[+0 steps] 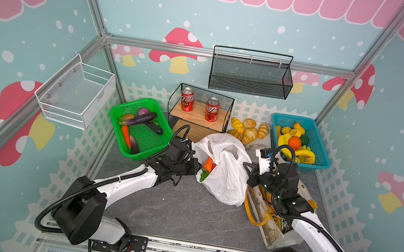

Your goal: Place the mixed food into the grocery bags and tie them

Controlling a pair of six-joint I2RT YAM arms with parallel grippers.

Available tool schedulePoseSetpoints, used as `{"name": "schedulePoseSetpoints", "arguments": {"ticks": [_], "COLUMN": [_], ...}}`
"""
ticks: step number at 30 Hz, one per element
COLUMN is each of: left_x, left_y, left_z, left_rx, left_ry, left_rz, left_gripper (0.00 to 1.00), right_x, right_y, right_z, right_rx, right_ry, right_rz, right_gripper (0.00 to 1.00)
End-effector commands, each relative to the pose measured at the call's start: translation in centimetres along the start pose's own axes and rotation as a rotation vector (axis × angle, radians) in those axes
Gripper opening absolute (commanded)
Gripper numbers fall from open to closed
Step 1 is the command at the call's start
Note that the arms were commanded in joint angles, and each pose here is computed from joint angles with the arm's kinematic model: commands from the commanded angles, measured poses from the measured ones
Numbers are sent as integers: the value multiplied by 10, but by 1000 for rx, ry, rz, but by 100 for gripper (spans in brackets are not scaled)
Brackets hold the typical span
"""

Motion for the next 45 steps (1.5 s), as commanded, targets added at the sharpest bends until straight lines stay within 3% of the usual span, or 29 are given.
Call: {"name": "schedulePoseSetpoints", "arguments": {"ticks": [1,7,10,13,17,20,23,30,33,35,39,45], "left_x": [-37,-59,-56,-50,-53,-56,-47,-22,-20,-19,-19,-25], "left_y": [-35,-92,-108,-112,-112,-108,-99,-73,-71,-70,-70,-72], "left_z": [7,17,22,33,49,59,60,59,61,61,60,57], "left_rx": [120,108,49,-19,-143,-257,-330,-274,-269,-274,-286,-283], "left_ry": [61,142,177,224,275,250,158,34,28,23,24,32], "left_rz": [211,312,288,264,350,485,494,188,184,192,182,184], "left_gripper": [6,5,5,4,4,7,8,9,9,10,10,10], "right_x": [-1,1,4,9,24,36,32,15,17,23,41,74], "right_y": [-22,-29,-13,9,38,62,85,93,70,55,33,19], "right_z": [-36,-65,-73,-80,-98,-105,-100,-92,-99,-102,-99,-78], "right_rx": [-71,-102,-109,-127,-135,-113,-65,69,60,53,58,65], "right_ry": [-63,-87,-56,-7,-21,-46,-55,-132,-189,-232,-307,-479], "right_rz": [85,78,-29,-189,-258,-298,-259,-26,66,105,129,76], "right_gripper": [0,0,0,0,0,0,2,31,41,54,68,75]}}
Point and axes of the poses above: each gripper's point midway between its finger pads, its own y axis out along the fingers, its own x axis along the line the jaws close on, z = x × y, the point moved 10 cm from there along -y, back along the fingers, and after that the axes turned 6 degrees about -y, right-handed, at the moved point
